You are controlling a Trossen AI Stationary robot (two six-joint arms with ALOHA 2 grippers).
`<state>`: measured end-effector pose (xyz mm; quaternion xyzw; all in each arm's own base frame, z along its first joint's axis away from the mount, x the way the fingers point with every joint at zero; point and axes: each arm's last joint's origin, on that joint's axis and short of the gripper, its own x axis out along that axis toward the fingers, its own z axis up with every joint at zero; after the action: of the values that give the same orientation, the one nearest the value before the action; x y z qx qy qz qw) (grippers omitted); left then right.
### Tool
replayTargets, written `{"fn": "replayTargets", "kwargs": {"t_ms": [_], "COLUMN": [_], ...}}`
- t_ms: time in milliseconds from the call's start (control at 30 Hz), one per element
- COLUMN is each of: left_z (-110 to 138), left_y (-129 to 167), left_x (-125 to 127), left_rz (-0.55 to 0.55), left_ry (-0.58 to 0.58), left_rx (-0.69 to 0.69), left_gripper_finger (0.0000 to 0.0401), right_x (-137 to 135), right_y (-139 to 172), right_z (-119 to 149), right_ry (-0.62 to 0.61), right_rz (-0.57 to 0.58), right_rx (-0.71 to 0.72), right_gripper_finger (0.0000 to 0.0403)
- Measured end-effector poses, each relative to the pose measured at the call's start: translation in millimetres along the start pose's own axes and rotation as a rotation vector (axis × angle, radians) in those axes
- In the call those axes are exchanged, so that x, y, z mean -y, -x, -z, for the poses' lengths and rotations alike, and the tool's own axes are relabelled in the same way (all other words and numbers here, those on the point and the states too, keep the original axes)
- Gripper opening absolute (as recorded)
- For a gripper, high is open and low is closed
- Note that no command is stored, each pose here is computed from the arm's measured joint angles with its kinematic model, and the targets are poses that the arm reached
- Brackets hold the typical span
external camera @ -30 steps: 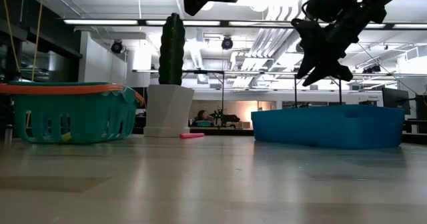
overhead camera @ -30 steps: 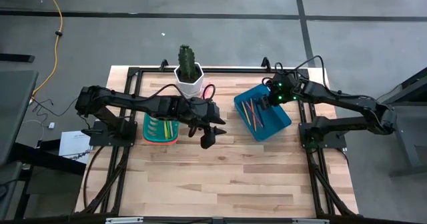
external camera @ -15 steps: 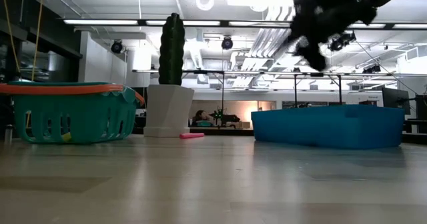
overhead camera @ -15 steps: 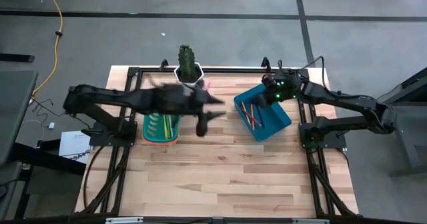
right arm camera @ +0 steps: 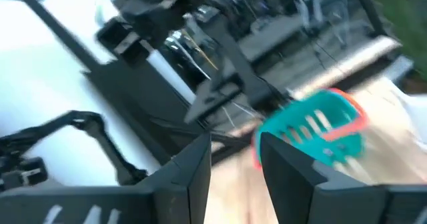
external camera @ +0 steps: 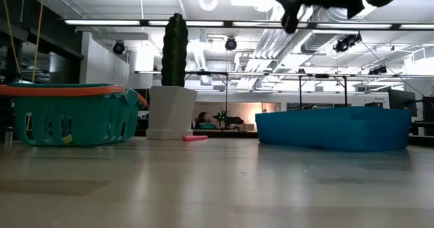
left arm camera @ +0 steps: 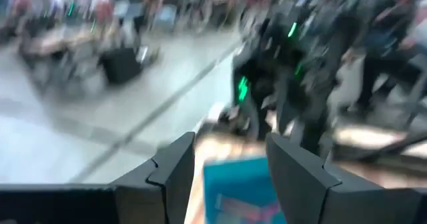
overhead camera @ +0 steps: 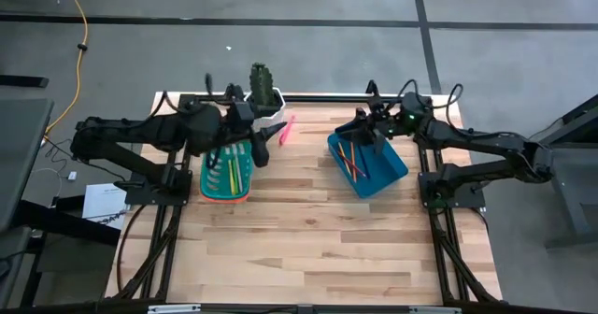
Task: Sort pens & pencils
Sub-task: Adjust the potted plant on the table
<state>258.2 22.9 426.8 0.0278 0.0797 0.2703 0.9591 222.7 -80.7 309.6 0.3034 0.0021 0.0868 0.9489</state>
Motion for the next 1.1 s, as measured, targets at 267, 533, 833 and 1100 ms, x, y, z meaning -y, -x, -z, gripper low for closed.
{"fn": "replayTargets", "kwargs": {"t_ms": [267, 533, 833, 1100], "left_z": [40, 63, 66, 51], "left_y": [-9, -25, -9, 31], "left_x": [-13, -42, -39, -52], "left_rz": [-0.106, -0.007, 0.171, 0.181], "left_ry": [0.089, 0.087, -0.033, -0.07], "left_rx": [-0.318, -0.421, -0.485, -0.416], "left_gripper_finger": [0.0172, 0.0172, 0.0172, 0.0172], "right_x": [50, 79, 119, 148], "right_y": [-43, -86, -114, -143], "right_z": [-3, -34, -54, -39], "right_ry": [-0.027, 0.038, -0.041, -0.121], "right_rz": [-0.033, 0.115, 0.464, 0.688], "right_rx": [-0.203, -0.362, -0.445, -0.519], "right_gripper_finger": [0.0122, 0.0121, 0.0121, 0.0121]}}
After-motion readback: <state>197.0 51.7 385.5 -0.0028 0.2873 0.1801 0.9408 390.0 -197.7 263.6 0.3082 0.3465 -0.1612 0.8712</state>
